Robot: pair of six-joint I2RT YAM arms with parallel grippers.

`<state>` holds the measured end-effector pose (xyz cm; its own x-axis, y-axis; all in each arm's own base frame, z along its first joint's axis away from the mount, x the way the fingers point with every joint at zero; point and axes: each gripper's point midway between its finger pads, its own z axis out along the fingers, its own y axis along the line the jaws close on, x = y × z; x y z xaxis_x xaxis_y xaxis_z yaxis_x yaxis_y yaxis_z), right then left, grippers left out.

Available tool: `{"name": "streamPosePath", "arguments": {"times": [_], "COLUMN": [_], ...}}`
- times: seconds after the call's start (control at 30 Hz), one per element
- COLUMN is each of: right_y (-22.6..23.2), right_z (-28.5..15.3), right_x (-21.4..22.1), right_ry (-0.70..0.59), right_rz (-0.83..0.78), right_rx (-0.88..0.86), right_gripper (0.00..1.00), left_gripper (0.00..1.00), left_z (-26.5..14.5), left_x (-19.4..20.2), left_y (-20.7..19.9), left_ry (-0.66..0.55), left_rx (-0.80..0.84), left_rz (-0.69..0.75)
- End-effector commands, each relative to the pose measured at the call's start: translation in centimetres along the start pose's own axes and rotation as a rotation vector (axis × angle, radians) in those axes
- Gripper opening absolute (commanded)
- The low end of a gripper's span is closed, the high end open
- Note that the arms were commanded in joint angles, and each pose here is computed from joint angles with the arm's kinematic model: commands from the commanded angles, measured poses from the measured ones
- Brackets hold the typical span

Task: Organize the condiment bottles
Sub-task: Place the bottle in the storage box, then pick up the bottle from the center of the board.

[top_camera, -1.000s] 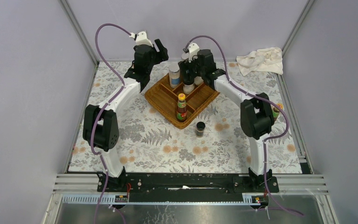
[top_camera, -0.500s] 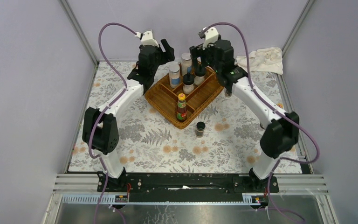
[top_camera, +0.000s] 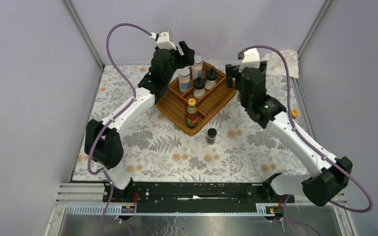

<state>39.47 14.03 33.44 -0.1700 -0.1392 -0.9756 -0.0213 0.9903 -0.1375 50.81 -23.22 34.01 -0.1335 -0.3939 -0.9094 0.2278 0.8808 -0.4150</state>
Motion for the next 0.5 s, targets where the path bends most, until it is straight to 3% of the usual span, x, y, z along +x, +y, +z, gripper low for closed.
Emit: {"name": "streamPosePath", "arguments": {"times": [0.0, 0.23, 0.47], "right_y": [-5.8, -12.8, -18.1], "right_z": [-3.9, -10.1, -16.4], "right_x": [-0.2, 1.6, 4.4], "right_ry": [-0.016, -0.026, -0.075], "right_rz": [0.074, 0.203, 0.356], "right_rx": [0.272, 0.582, 0.782], "right_gripper": [0.95, 0.97, 0.99], "left_gripper": [0.83, 0.83, 0.83], "left_z": [-1.1, -1.5, -1.8], "left_x": [-2.8, -1.9, -0.3], "left_y": [-2.2, -4.6, -6.7], "left_ry": [-0.077, -0.056, -0.017], "left_rx": [0.049, 0.101, 0.152], "left_rz": [-0.005, -0.018, -0.048]}}
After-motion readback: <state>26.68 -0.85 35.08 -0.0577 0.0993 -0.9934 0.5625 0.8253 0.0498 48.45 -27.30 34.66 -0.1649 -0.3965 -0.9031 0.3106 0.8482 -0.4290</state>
